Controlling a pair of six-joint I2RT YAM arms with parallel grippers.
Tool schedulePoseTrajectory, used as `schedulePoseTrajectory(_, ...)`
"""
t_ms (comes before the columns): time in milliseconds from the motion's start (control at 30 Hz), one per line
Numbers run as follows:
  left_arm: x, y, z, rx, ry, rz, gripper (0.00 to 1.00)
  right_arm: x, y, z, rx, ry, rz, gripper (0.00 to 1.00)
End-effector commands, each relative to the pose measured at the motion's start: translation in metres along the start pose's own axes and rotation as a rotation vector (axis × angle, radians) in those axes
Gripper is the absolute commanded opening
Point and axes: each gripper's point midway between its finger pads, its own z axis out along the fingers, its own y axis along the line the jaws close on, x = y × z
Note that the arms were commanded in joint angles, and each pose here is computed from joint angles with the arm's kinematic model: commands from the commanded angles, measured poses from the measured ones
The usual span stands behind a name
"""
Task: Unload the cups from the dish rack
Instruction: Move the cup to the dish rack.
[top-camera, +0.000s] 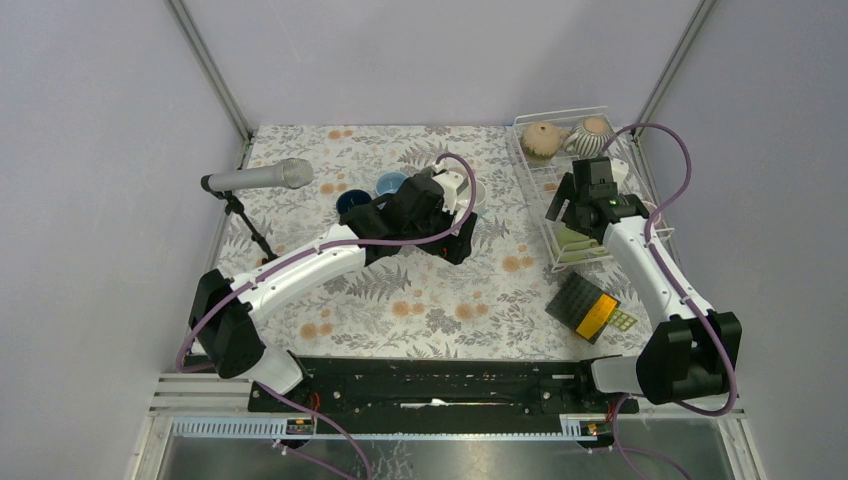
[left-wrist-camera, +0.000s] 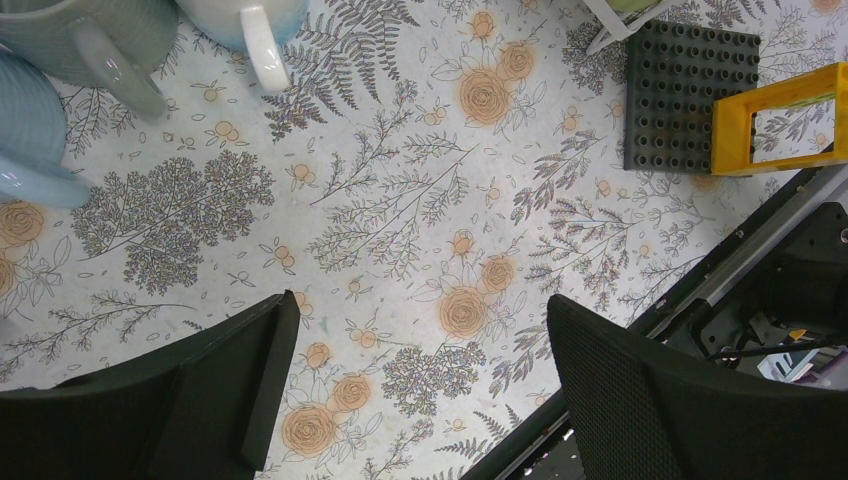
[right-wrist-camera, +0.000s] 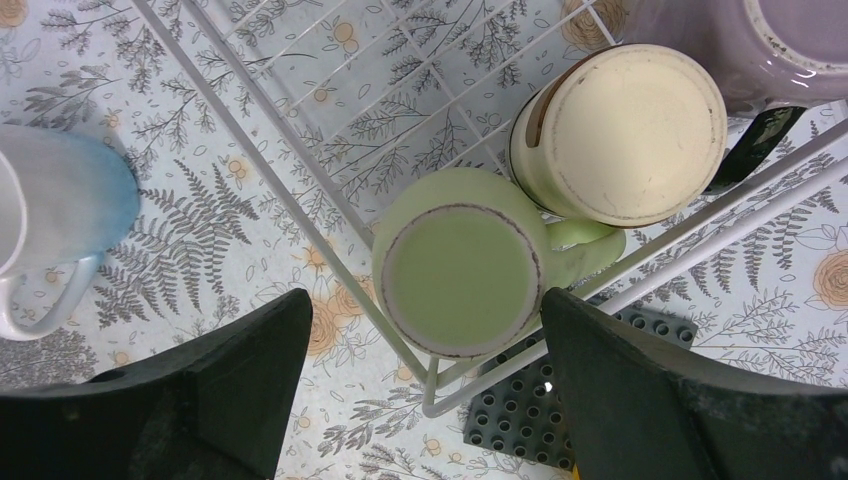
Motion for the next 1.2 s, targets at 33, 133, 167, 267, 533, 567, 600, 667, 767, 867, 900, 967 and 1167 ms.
schedulePoseTrajectory(33, -0.016, -0.006, -0.006, 0.029, -0.064, 0.013, 0.99, -0.001, -0.008, 0.004, 0.043, -0.002, -0.015, 0.88)
schedulePoseTrajectory(133, -0.015, -0.006, -0.005, 0.032, -0.063, 0.013, 0.99, 0.000, -0.008, 0.006, 0.041, 0.003, -0.018, 0.88)
schedulePoseTrajectory(167, -0.015, -0.006, -0.005, 0.030, -0.063, 0.013, 0.99, 0.001, -0.007, 0.006, 0.040, 0.009, -0.018, 0.88)
schedulePoseTrajectory(267, -0.015, -0.006, -0.004, 0.030, -0.060, 0.014, 0.99, 0.005, -0.003, 0.009, 0.027, 0.028, -0.016, 0.87)
schedulePoseTrajectory(533, -0.014, -0.007, -0.004, 0.034, -0.059, 0.012, 0.99, 0.006, 0.006, 0.016, 0.001, 0.042, 0.013, 0.85)
schedulePoseTrajectory(567, -0.014, -0.007, -0.005, 0.034, -0.060, 0.012, 0.99, 0.006, 0.007, 0.016, 0.000, 0.043, 0.017, 0.85)
schedulePoseTrajectory(600, -0.014, -0.007, -0.004, 0.036, -0.061, 0.013, 0.99, 0.005, 0.008, 0.017, -0.003, 0.042, 0.021, 0.85)
schedulePoseTrajectory(667, -0.014, -0.006, -0.004, 0.035, -0.061, 0.011, 0.99, 0.004, 0.011, 0.018, -0.013, 0.040, 0.035, 0.85)
schedulePoseTrajectory(767, -0.013, -0.007, -0.004, 0.038, -0.058, 0.013, 0.99, 0.002, 0.016, 0.021, -0.027, 0.039, 0.055, 0.85)
schedulePoseTrajectory(867, -0.013, -0.008, -0.005, 0.040, -0.059, 0.012, 0.99, -0.001, 0.021, 0.025, -0.033, 0.039, 0.074, 0.85)
schedulePoseTrajectory(900, -0.013, -0.007, -0.005, 0.040, -0.058, 0.012, 0.99, -0.002, 0.023, 0.026, -0.035, 0.039, 0.079, 0.85)
schedulePoseTrajectory(967, -0.014, -0.008, -0.005, 0.041, -0.062, 0.012, 0.99, -0.004, 0.027, 0.028, -0.046, 0.039, 0.093, 0.86)
schedulePoseTrajectory(1167, -0.013, -0.007, -0.005, 0.040, -0.061, 0.012, 0.99, -0.013, 0.040, 0.035, -0.076, 0.030, 0.137, 0.86)
